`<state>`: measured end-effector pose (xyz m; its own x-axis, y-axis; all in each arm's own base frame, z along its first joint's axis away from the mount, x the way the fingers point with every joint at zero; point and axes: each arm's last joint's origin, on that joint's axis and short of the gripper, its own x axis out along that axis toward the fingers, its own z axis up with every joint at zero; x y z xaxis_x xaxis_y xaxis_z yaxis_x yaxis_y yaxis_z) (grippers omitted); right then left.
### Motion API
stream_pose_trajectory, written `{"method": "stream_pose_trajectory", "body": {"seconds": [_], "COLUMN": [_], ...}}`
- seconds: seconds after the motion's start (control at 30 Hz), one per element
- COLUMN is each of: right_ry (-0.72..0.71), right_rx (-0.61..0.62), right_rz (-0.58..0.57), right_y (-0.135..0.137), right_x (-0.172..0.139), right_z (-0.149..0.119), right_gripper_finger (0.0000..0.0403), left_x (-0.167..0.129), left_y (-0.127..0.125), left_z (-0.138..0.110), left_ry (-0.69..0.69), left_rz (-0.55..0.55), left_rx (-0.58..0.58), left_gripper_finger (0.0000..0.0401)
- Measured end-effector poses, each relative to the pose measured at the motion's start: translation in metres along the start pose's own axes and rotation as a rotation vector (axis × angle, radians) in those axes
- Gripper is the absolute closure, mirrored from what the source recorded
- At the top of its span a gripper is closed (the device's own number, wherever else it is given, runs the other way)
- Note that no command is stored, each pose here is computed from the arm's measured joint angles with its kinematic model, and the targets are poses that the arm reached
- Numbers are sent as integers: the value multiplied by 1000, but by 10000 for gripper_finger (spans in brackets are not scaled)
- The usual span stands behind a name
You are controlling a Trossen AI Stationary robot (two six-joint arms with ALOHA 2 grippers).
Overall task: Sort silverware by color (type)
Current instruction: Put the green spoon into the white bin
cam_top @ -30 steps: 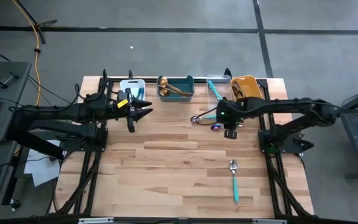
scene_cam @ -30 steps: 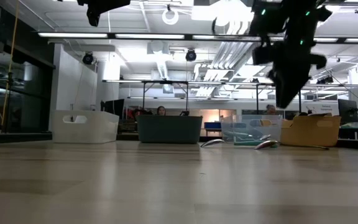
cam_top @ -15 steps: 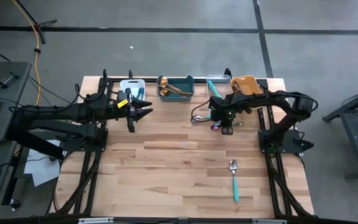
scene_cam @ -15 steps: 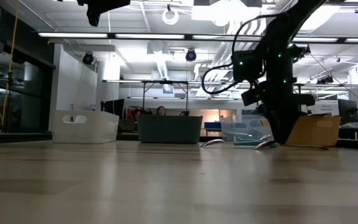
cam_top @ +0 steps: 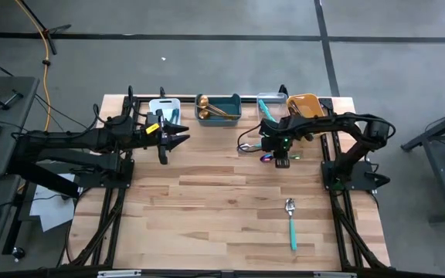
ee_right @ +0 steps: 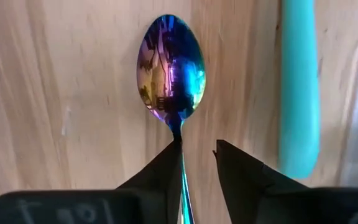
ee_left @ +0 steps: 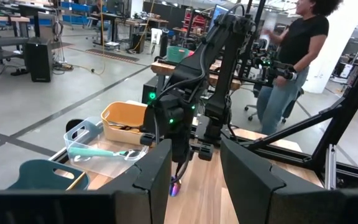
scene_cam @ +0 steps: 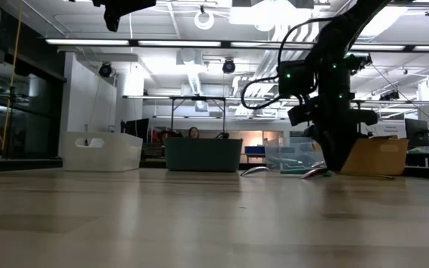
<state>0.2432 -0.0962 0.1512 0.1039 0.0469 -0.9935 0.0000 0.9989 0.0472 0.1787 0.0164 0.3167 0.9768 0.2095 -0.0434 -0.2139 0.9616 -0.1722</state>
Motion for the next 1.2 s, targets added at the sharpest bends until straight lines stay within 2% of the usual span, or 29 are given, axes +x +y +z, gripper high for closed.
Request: {"method": "stream_pose_trajectory", "body": {"seconds": [0.2,0.33,0.7,0.83,1.07,1.2], "right_ry": [-32,-28,-45,-44,-39,-14], "right_rx": [4,58,60,49,36,39], "right_rz": [-9,19,25,27,20,13], "right_y": [3,4,4,6,9,8], "right_x": [-14,-15,-11,-11,-11,-5], "right_z": [-4,-5,-2,-1,0,1], "right_gripper_finger": [353,376,381,361,279,253], "left_x": [0,0,0,0,0,0], "left_y": [0,0,0,0,1,0], "left_z": [0,0,0,-2,-3,-3], "left_ry": [1,1,5,18,28,28], "left_rz": [0,1,1,3,5,5], "left_rx": [0,0,0,1,2,2], "left_gripper_finger": [272,272,272,272,272,272]}}
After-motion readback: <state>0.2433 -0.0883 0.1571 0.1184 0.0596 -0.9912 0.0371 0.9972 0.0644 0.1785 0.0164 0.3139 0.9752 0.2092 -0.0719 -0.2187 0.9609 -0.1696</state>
